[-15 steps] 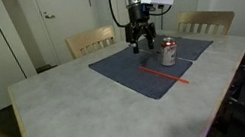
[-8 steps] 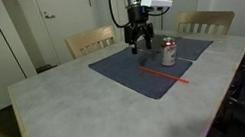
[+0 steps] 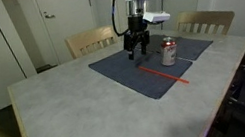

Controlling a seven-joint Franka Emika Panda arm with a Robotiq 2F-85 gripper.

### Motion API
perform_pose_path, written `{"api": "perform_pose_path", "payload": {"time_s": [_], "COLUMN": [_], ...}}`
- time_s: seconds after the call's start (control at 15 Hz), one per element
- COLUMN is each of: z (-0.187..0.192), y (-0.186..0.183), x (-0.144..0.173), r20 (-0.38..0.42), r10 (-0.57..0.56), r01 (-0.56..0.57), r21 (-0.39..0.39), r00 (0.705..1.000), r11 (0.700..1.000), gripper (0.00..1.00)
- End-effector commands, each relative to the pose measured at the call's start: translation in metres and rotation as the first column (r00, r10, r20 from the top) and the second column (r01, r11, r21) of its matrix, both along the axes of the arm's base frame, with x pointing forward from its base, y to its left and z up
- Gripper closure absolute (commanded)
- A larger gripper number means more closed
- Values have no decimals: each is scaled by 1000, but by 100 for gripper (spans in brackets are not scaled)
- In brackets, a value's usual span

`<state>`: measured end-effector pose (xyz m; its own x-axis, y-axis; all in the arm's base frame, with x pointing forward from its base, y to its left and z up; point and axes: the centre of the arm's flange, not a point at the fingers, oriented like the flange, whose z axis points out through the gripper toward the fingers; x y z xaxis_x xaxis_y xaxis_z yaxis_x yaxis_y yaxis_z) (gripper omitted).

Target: Put the red straw in the can

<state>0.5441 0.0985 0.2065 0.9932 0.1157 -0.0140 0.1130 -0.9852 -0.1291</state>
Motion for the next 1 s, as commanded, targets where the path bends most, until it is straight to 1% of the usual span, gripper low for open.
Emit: {"api": "perform_pose_path", "payload": {"time_s": [0.0, 0.2, 0.4, 0.53, 0.93], "z": [-23, -35, -44, -48, -63], "y": [-6, -8, -14, -18, -23], "x": [10, 15, 18, 20, 16], "r20": [14, 8, -8, -12, -42], "r10": [26, 29, 13, 2, -31], "r01": [-27, -30, -13, -2, 31], "r21": [49, 58, 30, 25, -11], "r00": [1000, 1000, 1000, 1000, 999], "r11": [998, 998, 999, 1000, 999], "gripper": [0, 0, 0, 0, 0]}}
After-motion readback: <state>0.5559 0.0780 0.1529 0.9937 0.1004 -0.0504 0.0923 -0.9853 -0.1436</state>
